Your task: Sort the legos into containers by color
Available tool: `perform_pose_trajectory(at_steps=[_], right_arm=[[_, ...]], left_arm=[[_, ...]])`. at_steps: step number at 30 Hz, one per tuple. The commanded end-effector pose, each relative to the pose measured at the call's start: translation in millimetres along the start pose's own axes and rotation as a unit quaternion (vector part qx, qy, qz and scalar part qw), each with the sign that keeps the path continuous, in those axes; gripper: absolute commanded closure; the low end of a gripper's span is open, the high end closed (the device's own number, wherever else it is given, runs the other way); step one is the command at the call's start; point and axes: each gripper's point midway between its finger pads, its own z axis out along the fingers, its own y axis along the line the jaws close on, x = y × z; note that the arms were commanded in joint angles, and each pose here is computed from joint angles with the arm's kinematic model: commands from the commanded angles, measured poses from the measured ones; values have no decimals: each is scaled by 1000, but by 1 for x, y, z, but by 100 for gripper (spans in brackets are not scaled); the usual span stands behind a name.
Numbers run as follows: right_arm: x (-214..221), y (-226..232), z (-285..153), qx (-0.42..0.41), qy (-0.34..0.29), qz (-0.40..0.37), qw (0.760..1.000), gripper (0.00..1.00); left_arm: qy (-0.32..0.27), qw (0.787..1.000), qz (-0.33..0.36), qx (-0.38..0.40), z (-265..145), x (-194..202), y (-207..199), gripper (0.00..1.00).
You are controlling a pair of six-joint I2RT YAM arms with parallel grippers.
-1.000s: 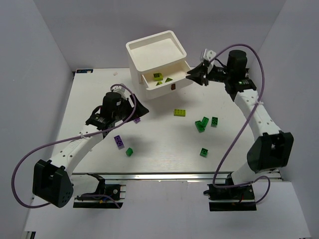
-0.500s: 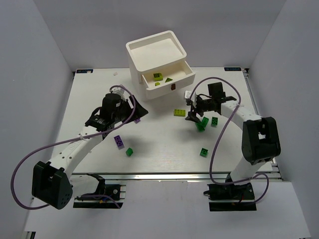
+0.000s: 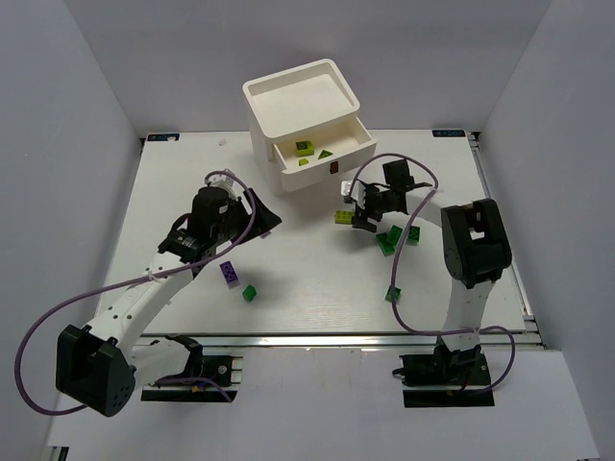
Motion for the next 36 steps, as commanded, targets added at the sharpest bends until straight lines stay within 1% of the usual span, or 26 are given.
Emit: perform_pose_trajectory(at_steps=[1, 4, 7, 9, 10, 11, 13, 14, 16, 17, 20, 23, 24, 25, 26, 27, 29, 31, 32, 33, 34, 35, 36], right_arm=[[-16, -18, 6, 8, -10, -32, 999, 17], [-14, -23, 13, 5, -9, -27, 1000, 19], [-12, -16, 21, -16, -4, -24, 1000, 23], [-9, -11, 25, -30, -3, -22, 999, 28], [-10, -14, 24, -31, -4, -28, 999, 32], [-8, -7, 24, -47, 0, -20, 999, 39], [-4, -1, 25, -63, 4, -21, 998, 45], [-3, 0, 25, -67, 5, -22, 997, 50], [-1, 5, 23, -73, 8, -23, 997, 53], [0, 11, 22, -79, 9, -20, 997, 60], [-7, 17, 12, -83, 1, -26, 996, 71], [-27, 31, -8, -96, -23, -28, 995, 84], [-44, 31, -24, -91, -39, -36, 994, 85], [-55, 45, -33, -114, -58, -21, 992, 87], [-65, 51, -41, -121, -70, -22, 990, 90], [-85, 50, -57, -113, -87, -37, 989, 92], [-110, 57, -75, -115, -118, -28, 986, 94], [-139, 48, -99, -86, -137, -19, 987, 94], [-153, 31, -106, -54, -150, -30, 987, 94], [-171, 19, -122, -27, -159, -10, 987, 94], [-197, -14, -140, 37, -182, -32, 982, 97], [-200, -17, -144, 42, -180, -10, 983, 97], [-209, -30, -150, 64, -188, -13, 980, 98]], left_arm=[[-16, 1000, -2, 4, -9, -5, -3, 17], [-16, 1000, -2, 4, -9, -5, -3, 17], [-14, 1000, -2, 5, -7, -5, -4, 17], [-14, 1000, -1, 9, -6, -6, -6, 17], [-13, 1000, 0, 10, -6, -6, -6, 17], [-14, 1000, 1, 12, -6, -6, -7, 17], [-16, 1000, 1, 18, -5, -7, -10, 17], [-16, 1000, 2, 21, -5, -8, -11, 17], [-16, 999, 5, 29, -4, -11, -16, 18], [-18, 999, 7, 33, -3, -12, -18, 17], [-21, 998, 18, 51, -2, -20, -30, 18], [-26, 996, 36, 75, -1, -30, -46, 21], [-29, 995, 42, 82, -1, -34, -50, 22], [-37, 994, 48, 92, 0, -41, -58, 23], [-36, 993, 57, 102, 0, -43, -63, 24], [-38, 991, 62, 108, 0, -46, -67, 25], [-39, 989, 75, 122, 3, -51, -79, 27], [-35, 988, 82, 124, 7, -54, -82, 30], [-32, 988, 87, 123, 13, -55, -84, 32], [-26, 988, 89, 121, 16, -54, -83, 34], [-20, 988, 93, 119, 23, -55, -83, 36], [-21, 988, 93, 119, 23, -55, -83, 36], [-20, 988, 93, 119, 25, -55, -83, 37]])
